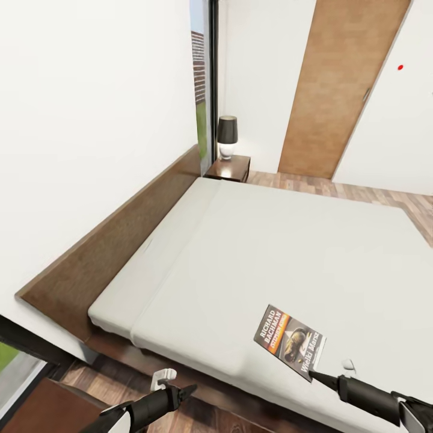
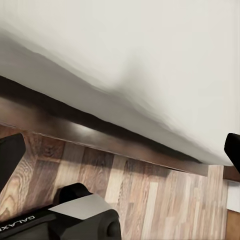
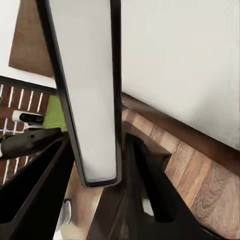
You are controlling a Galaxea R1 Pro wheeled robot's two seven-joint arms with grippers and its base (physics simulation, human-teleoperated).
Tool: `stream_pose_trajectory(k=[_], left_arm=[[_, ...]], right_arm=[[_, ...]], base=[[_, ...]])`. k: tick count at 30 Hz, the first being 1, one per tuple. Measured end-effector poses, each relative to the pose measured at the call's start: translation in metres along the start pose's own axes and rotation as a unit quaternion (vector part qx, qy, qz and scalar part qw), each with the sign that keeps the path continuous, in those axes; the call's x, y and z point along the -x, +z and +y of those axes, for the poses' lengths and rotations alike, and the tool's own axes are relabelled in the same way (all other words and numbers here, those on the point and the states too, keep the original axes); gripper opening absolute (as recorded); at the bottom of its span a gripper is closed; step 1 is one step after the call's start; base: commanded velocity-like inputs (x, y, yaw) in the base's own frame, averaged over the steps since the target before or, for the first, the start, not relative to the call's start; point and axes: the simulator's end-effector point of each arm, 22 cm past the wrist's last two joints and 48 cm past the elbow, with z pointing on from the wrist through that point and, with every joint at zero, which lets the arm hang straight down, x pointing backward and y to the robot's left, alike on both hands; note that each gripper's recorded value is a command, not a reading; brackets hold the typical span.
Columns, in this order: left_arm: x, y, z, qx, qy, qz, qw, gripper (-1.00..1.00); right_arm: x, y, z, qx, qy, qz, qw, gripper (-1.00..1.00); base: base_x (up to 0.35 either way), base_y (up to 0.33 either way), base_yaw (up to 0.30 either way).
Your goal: In the bedroom, move the book from the bed onto either nightstand, and place the two sandals side by side next to the bed.
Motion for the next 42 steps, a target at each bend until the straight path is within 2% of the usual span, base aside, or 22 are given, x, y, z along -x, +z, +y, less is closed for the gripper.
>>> stream_pose_trajectory(k=[3, 8, 17, 21, 26, 42], left_arm=[[0.002, 0.0, -0.001, -0.001, 0.002, -0.002, 1.0, 1.0], [0.005, -0.001, -0.004, -0.002, 0.004, -0.004, 1.0, 1.0], [0.01, -0.003, -0.007, -0.004, 0.009, -0.009, 0.9999, 1.0], [0.012, -0.003, -0.009, -0.005, 0.012, -0.011, 0.9999, 1.0], [0.015, -0.004, -0.011, -0.006, 0.014, -0.014, 0.9998, 1.0], [0.024, -0.007, -0.019, -0.01, 0.022, -0.022, 0.9995, 1.0]], right_arm=[[0.002, -0.001, -0.01, -0.024, -0.004, -0.002, 0.9997, -1.0], [0.006, -0.002, -0.014, -0.039, -0.009, -0.005, 0.9992, -1.0], [0.01, -0.002, -0.011, -0.039, -0.018, -0.009, 0.999, -1.0], [0.015, -0.003, -0.009, -0.038, -0.04, -0.016, 0.9983, -1.0], [0.019, -0.003, -0.006, -0.036, -0.053, -0.02, 0.9977, -1.0], [0.026, -0.004, 0.004, -0.029, -0.066, -0.025, 0.9971, -1.0]], base=[[0.0, 0.0, -0.046], [0.0, 0.0, -0.055], [0.0, 0.0, -0.155], [0.0, 0.0, -0.153], [0.0, 0.0, -0.034], [0.0, 0.0, -0.001]])
